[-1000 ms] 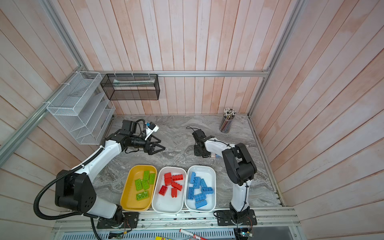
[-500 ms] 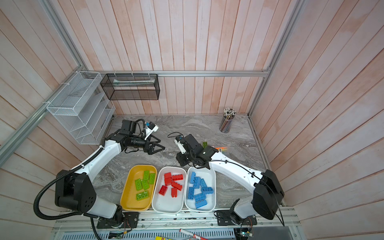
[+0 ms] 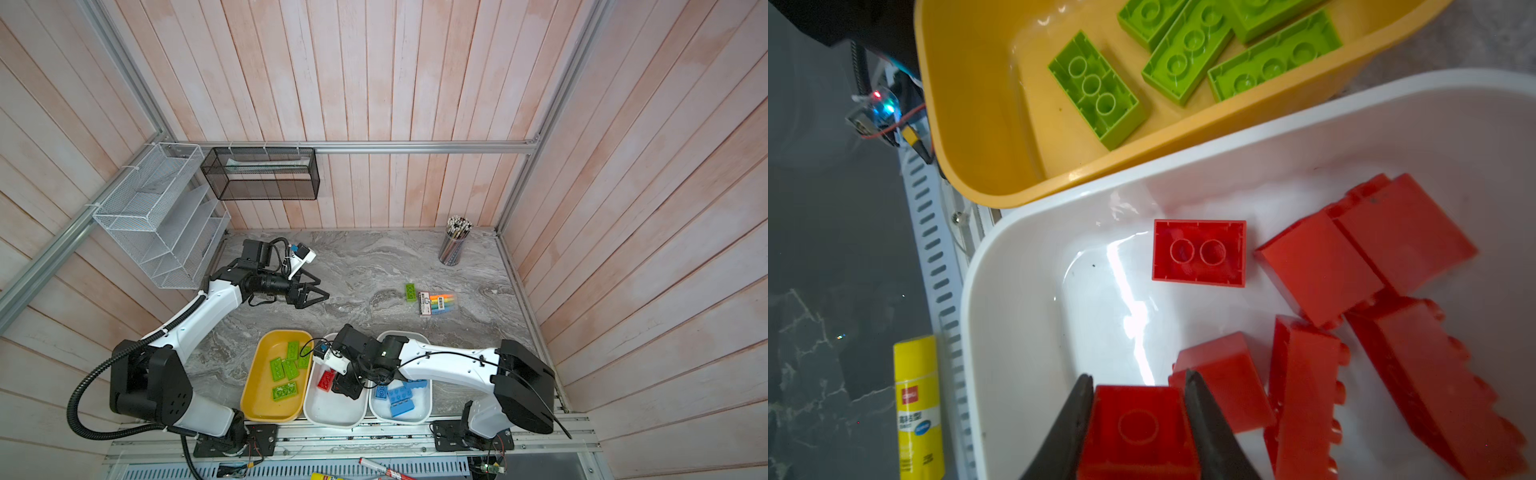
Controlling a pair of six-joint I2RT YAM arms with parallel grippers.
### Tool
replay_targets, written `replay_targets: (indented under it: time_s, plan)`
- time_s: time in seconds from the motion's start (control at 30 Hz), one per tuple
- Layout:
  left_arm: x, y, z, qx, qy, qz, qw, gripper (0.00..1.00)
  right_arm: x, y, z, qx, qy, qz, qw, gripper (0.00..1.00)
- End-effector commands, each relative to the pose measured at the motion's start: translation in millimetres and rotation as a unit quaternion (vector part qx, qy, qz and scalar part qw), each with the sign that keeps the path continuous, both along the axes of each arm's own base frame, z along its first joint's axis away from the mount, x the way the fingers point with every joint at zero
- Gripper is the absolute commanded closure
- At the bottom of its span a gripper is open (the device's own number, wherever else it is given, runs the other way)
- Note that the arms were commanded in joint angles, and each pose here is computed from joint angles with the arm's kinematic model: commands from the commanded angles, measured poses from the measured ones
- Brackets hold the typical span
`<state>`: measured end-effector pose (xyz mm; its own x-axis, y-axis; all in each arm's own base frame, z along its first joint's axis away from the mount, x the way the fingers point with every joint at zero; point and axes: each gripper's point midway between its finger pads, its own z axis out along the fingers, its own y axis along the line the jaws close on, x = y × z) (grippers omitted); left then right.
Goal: Sort the legos into containers by color
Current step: 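Carry the small red brick into the middle white tub and release, then return the right gripper to the pile and grasp the last lime-green brick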
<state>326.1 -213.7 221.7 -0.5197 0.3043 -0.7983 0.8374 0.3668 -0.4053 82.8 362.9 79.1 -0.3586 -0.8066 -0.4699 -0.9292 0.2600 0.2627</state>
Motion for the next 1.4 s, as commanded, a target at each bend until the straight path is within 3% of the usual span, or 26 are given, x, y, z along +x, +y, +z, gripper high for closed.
replay_targets:
  time_s: [0.0,0.1,0.2,0.37,0.47,0.6,0.8,0.93,1.03,1.13,1.27,1.37]
  plan:
    - [-1.0,1.0,10.1,-0.006,-0.016,-0.004,1.0,0.01,2.3,9.8,-2.7,0.0,-0.027,0.038,0.999,0.69]
    - [-1.3,1.1,10.1,-0.006,-0.016,-0.004,1.0,0.02,3.8,13.8,-3.6,0.0,-0.032,0.046,0.998,0.63]
    - [-0.8,1.0,9.6,-0.007,-0.015,-0.005,1.0,0.02,8.4,9.9,1.7,-0.005,-0.046,0.044,0.998,0.5]
    - [-0.4,-0.4,8.6,-0.011,-0.012,-0.007,1.0,0.02,33.0,-0.4,45.7,0.03,-0.056,0.001,0.998,0.34]
    - [0.0,-0.5,8.7,-0.013,-0.011,-0.008,1.0,0.01,55.9,-17.0,70.0,0.054,-0.05,-0.038,0.997,0.33]
    - [-0.6,-1.0,8.1,-0.014,-0.008,-0.009,1.0,0.02,105.7,-60.5,78.4,0.036,-0.081,-0.117,0.989,0.33]
    - [-2.2,-1.8,11.5,-0.02,-0.009,-0.011,1.0,0.02,191.2,-142.2,63.3,-0.033,-0.074,-0.27,0.96,0.32]
    - [-4.1,-2.1,15.0,-0.025,-0.011,-0.012,1.0,0.02,244.9,-188.4,43.6,-0.087,-0.092,-0.375,0.918,0.32]
    - [-4.8,-2.3,14.5,-0.025,-0.011,-0.013,1.0,0.02,277.5,-209.0,33.8,-0.094,-0.095,-0.43,0.893,0.32]
    - [-5.1,-1.8,12.8,-0.023,-0.008,-0.012,1.0,0.02,305.4,-217.3,24.4,-0.098,-0.098,-0.46,0.877,0.33]
    - [-5.5,-1.4,13.5,-0.025,-0.01,-0.011,1.0,0.02,337.7,-214.6,15.7,-0.087,-0.098,-0.479,0.868,0.33]
    - [-5.5,-1.2,12.9,-0.023,-0.009,-0.011,1.0,0.02,349.9,-208.0,0.6,-0.084,-0.082,-0.476,0.871,0.35]
